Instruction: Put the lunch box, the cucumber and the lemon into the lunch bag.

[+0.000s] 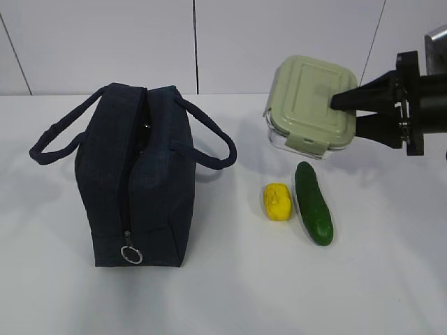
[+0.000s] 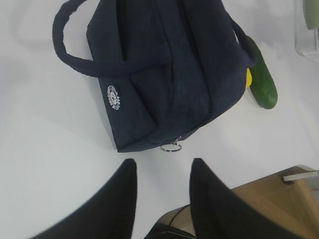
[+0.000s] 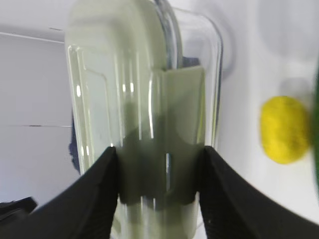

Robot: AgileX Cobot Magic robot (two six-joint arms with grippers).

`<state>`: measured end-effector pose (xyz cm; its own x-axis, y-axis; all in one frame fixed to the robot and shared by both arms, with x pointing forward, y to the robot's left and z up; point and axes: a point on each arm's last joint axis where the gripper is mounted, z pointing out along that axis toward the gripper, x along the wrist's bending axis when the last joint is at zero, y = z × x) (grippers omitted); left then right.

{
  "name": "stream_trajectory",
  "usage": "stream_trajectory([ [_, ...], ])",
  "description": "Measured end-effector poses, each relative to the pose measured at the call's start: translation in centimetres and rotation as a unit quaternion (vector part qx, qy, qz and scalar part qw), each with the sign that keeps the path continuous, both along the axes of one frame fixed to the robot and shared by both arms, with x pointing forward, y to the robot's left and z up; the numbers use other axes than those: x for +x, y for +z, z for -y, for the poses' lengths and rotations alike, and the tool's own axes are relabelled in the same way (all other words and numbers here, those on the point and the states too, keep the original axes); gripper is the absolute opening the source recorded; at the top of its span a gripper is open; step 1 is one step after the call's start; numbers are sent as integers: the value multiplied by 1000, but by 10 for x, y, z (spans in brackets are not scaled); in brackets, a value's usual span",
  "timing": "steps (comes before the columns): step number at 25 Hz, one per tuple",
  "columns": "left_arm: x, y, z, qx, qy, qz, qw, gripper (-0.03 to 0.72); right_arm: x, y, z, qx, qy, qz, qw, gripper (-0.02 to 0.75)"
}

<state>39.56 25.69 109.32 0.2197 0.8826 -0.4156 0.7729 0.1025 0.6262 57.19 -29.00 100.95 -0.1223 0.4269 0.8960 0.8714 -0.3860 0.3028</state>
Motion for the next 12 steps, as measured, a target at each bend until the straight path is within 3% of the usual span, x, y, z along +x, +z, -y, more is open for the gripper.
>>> stream_trajectory([
  [6,39,-8,3,-1,-12,-17,1000,312,12,24,-30,19,30,44,998,354],
  [12,85,-10,8,-22,-29,-28,999,377,17,43,-58,25,69,76,994,354],
])
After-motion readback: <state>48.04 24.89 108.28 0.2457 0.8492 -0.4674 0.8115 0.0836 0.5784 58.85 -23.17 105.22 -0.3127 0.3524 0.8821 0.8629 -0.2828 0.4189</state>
